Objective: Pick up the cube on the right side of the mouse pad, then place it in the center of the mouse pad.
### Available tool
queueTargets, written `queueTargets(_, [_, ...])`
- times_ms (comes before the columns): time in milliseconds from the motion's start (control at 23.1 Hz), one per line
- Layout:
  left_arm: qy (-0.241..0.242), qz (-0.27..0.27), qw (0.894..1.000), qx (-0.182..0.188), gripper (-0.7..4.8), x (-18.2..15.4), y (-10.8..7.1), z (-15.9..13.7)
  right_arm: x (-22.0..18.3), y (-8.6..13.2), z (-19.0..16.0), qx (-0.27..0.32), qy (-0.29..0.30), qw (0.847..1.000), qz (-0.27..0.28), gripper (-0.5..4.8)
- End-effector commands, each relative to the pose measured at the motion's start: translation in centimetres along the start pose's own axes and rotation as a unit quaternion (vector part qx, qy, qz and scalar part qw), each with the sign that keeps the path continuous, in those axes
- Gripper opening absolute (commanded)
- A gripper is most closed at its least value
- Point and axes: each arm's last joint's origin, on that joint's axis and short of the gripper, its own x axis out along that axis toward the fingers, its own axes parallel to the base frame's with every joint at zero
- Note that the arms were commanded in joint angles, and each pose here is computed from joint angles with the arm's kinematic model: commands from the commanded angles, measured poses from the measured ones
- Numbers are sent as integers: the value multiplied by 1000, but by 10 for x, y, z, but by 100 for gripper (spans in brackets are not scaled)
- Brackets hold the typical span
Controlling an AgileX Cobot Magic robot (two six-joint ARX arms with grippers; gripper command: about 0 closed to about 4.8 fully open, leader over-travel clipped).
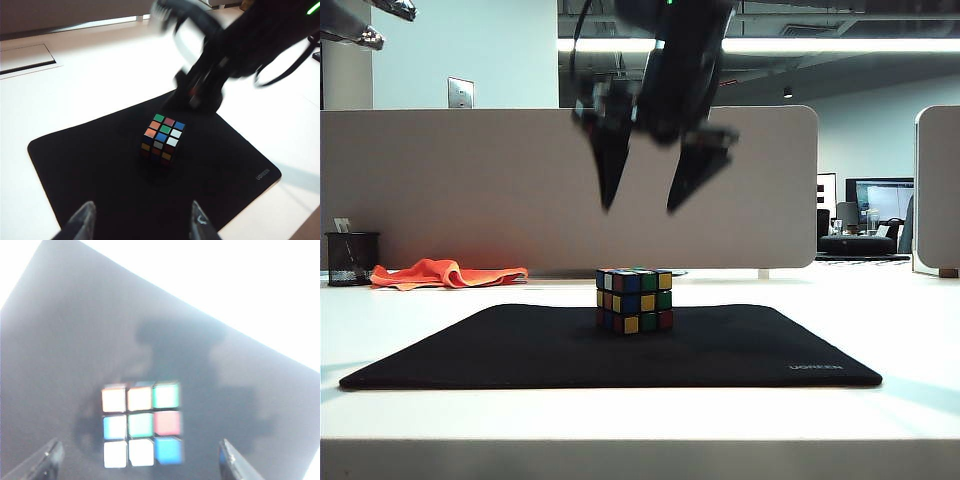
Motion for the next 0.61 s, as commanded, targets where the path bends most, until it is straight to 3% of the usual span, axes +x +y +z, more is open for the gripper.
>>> queueTargets(43, [-8,12,1000,5,225,-2,0,3,-66,-13,7,10,-77,992,-96,178])
queueTargets(130, [-15,36,999,8,110,-6,0,4,-102,-24,5,25,-106,987,-115,62])
queueTargets(217, [-29,56,998,13,58,-13,-2,5,-138,-37,0,43,-141,981,-125,-3])
queueTargets(433, [-59,80,995,23,14,-27,-7,8,-207,-57,-17,75,-218,964,-135,-3])
queueTargets(607, [-77,96,992,29,14,-36,-10,9,-231,-65,-40,80,-252,954,-144,-3])
